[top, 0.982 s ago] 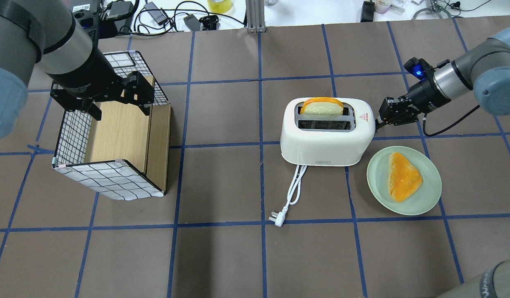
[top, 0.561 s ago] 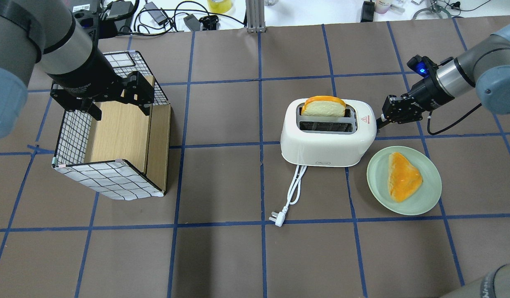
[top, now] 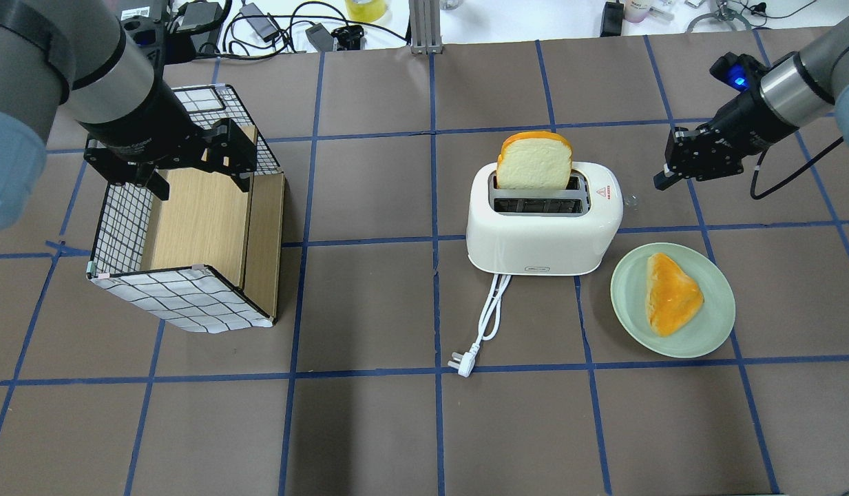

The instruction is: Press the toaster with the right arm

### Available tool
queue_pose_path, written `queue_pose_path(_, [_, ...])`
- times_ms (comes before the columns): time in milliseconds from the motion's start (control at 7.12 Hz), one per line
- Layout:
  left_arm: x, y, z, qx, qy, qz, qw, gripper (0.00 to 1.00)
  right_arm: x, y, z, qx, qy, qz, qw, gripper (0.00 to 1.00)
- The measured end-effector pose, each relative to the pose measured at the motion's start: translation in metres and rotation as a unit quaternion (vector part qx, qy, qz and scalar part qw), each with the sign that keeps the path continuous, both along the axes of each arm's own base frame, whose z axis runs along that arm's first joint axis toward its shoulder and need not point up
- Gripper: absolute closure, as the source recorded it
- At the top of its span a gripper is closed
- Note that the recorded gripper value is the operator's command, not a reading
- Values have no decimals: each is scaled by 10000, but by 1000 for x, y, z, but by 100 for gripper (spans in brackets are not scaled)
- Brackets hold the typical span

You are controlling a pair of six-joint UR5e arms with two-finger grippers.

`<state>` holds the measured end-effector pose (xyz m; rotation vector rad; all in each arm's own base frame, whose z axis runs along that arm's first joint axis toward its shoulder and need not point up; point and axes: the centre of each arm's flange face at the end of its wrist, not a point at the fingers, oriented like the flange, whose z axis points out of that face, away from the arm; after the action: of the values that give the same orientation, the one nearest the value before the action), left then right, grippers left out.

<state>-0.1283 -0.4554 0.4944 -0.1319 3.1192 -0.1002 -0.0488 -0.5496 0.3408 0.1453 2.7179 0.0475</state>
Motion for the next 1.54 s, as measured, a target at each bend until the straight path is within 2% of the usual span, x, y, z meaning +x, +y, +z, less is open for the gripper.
queue_pose_path(281, [0,0,0,0,0,0,10000,0,-2,13,55,-141,605,78,9980,82])
queue_pose_path(421, [0,0,0,0,0,0,10000,0,-3,18,85,-111,825,102,9965,75])
queue_pose_path(561, [0,0,0,0,-1,0,10000,0,-2,19,111,-81,986,94,9951,57])
queue_pose_path(702, [0,0,0,0,1,0,10000,0,2,18,129,-81,1129,32,9936,26])
queue_pose_path(842, [0,0,0,0,4,0,10000,0,9,17,142,-86,1317,-2,9913,3])
queue_pose_path(1263, [0,0,0,0,7,-1,10000,0,61,13,166,-139,2019,77,9793,0])
queue_pose_path(1544, [0,0,0,0,4,0,10000,0,98,12,169,-217,2308,102,9727,0])
